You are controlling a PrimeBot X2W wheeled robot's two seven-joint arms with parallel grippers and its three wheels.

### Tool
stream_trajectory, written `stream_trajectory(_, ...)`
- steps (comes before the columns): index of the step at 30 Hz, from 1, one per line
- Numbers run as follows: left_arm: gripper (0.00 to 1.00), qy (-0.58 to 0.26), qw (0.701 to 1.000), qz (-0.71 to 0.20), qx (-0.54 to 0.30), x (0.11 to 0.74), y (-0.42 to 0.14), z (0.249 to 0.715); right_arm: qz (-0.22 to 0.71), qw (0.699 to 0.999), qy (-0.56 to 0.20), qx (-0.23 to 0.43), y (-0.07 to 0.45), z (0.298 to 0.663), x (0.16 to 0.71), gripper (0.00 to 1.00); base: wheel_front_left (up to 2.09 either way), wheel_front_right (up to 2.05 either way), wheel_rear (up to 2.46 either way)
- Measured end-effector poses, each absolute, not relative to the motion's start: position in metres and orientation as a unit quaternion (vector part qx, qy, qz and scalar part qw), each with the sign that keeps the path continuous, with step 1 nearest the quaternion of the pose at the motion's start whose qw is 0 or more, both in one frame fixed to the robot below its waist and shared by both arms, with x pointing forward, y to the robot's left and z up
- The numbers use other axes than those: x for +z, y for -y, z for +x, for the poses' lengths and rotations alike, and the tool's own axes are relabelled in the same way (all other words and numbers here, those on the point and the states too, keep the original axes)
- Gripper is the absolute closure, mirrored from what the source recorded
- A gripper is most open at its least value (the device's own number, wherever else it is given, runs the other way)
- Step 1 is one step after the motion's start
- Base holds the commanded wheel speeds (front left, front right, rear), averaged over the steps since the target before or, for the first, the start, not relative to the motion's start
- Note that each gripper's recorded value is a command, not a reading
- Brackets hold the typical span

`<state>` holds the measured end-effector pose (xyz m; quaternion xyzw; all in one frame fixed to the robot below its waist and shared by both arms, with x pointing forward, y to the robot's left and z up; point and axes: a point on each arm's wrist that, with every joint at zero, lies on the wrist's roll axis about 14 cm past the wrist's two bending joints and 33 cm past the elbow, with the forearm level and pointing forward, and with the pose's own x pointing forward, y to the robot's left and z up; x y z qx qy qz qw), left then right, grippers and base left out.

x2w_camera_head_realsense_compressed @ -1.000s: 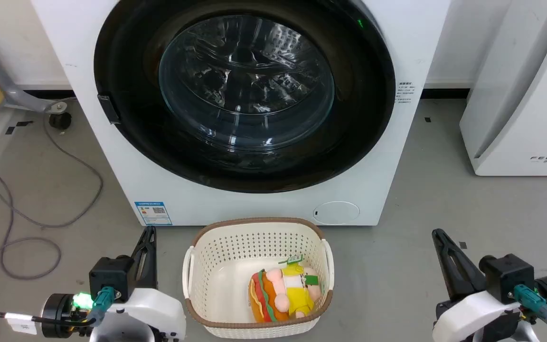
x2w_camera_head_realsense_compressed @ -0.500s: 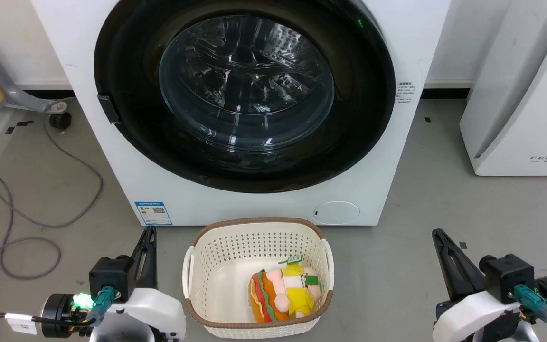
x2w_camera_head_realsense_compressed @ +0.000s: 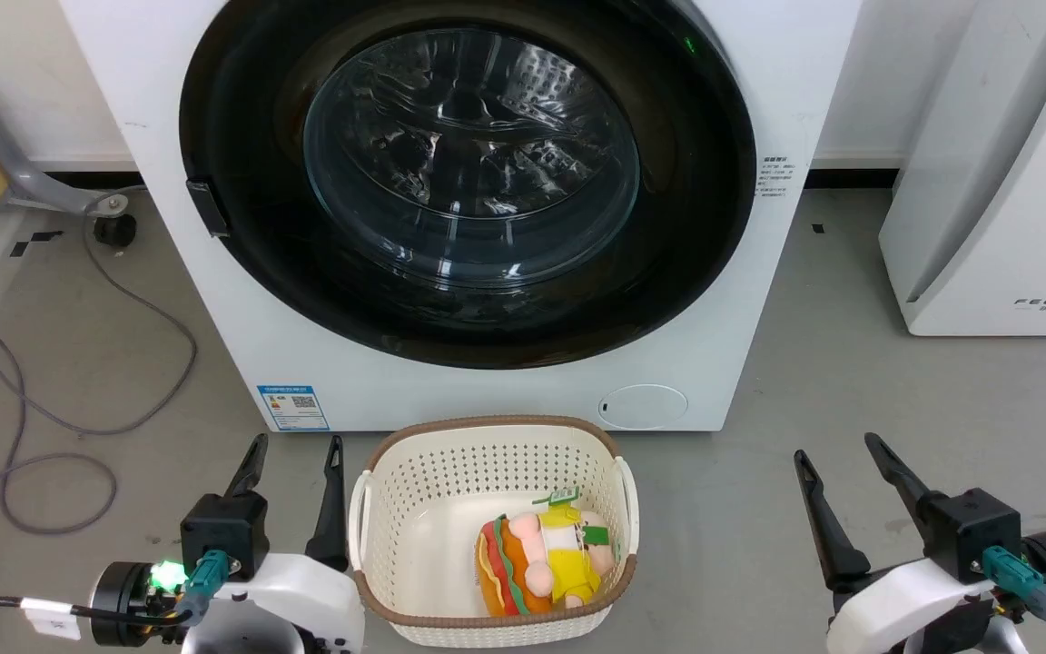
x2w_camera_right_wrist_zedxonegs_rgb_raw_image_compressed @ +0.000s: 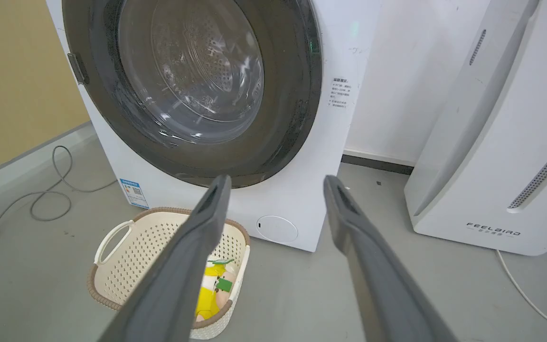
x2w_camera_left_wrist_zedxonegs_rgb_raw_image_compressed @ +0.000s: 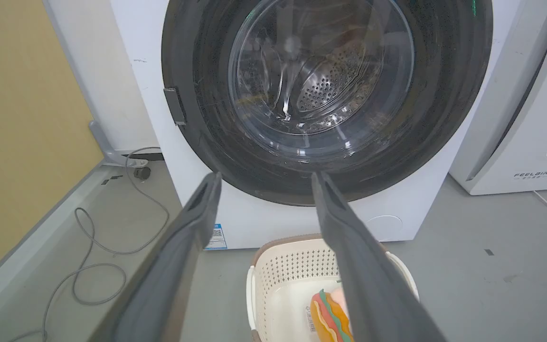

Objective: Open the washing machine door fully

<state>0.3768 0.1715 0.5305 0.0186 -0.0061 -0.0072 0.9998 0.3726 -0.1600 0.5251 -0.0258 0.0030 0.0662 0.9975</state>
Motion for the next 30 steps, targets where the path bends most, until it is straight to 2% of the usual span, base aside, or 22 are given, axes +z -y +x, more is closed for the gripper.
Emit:
stream_trajectory(4, 0.0, 0.005, 1.0, 0.014, -0.011, 0.528, -0.169, 0.377, -0.023, 0.998, -0.002, 0.065, 0.161, 0.372, 0.524, 0.0, 0.0, 0.0, 0.0)
stream_trajectory(6, 0.0, 0.005, 1.0, 0.011, -0.013, 0.528, -0.168, 0.377, -0.02, 0.998, 0.0, 0.064, 0.162, 0.372, 0.524, 0.87, 0.0, 0.0, 0.0)
stream_trajectory(7, 0.0, 0.005, 1.0, 0.01, -0.014, 0.527, -0.167, 0.377, -0.018, 0.998, 0.001, 0.063, 0.162, 0.372, 0.525, 1.0, 0.0, 0.0, 0.0)
stream_trajectory(14, 0.0, 0.007, 1.0, 0.002, -0.023, 0.526, -0.161, 0.377, 0.02, 0.998, 0.007, 0.056, 0.167, 0.372, 0.525, 1.0, 0.0, 0.0, 0.0)
stream_trajectory(24, 0.0, 0.008, 1.0, -0.007, -0.026, 0.523, -0.156, 0.376, 0.124, 0.991, 0.013, 0.041, 0.175, 0.372, 0.525, 1.0, 0.0, 0.0, 0.0)
stream_trajectory(30, 0.0, 0.008, 0.999, -0.011, -0.032, 0.521, -0.151, 0.378, 0.168, 0.985, 0.026, 0.027, 0.186, 0.383, 0.532, 1.0, 0.0, 0.0, 0.0)
